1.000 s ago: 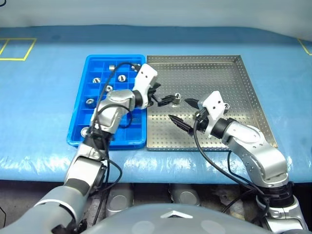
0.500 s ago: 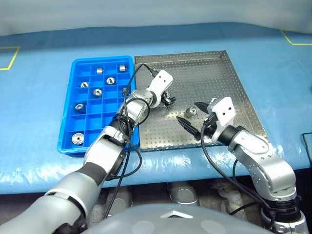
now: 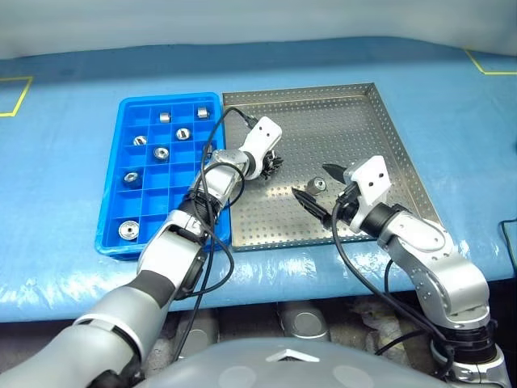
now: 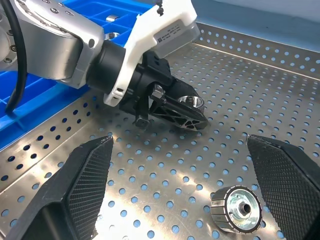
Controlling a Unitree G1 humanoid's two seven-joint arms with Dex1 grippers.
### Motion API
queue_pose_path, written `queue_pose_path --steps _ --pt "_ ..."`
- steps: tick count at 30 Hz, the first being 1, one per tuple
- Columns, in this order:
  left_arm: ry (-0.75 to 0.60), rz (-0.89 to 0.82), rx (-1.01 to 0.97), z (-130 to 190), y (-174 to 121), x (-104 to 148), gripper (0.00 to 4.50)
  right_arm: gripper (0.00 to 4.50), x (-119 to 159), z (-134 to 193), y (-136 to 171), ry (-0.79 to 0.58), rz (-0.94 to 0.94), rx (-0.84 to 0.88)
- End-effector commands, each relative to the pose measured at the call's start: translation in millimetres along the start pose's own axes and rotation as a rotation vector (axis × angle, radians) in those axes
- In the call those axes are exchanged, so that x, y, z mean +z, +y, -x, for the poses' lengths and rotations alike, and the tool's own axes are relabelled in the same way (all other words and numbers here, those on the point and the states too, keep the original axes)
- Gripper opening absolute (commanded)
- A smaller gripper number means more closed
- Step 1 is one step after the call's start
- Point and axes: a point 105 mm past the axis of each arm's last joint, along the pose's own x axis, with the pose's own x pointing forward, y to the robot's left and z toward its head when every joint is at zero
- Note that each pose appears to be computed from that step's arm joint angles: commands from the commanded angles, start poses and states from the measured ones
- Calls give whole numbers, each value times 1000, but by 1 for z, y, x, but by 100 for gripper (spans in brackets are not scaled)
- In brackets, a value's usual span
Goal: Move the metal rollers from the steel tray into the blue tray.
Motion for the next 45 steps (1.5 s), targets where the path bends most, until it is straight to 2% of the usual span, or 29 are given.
queue_pose_path --steps 1,4,6,9,12,16,19,24,30,35,38,41,43,45 --pt "-253 48 -71 32 2 63 179 450 9 -1 2 -35 22 18" --pt "-348 72 -89 67 13 82 179 450 8 -4 2 -29 26 29" --pt "-345 47 -52 91 25 80 179 450 9 -5 2 -31 27 40" --pt "-255 -63 88 129 49 60 179 450 11 -7 4 -36 30 61" --pt "-115 -139 291 170 78 27 179 450 11 -11 6 -29 31 96" --pt "-8 -144 378 202 82 -3 179 450 12 -20 18 -22 35 189" --pt "34 -118 375 209 74 -20 179 450 17 -28 29 -29 33 266" --pt "53 -46 379 205 71 -36 179 450 22 -37 46 -32 48 360" --pt "84 8 373 195 72 -50 179 450 24 -39 52 -37 57 386" --pt "96 5 369 193 73 -50 350 450 25 -36 48 -38 62 354" --pt "27 -2 344 195 71 -36 448 450 25 -34 39 -37 61 303" --pt "-95 12 271 190 61 -15 448 450 19 -34 23 -11 67 200" --pt "-210 18 134 182 39 6 448 450 8 -34 2 49 44 68" --pt "-269 -5 -8 172 12 19 448 450 -7 -31 -16 128 23 -47"
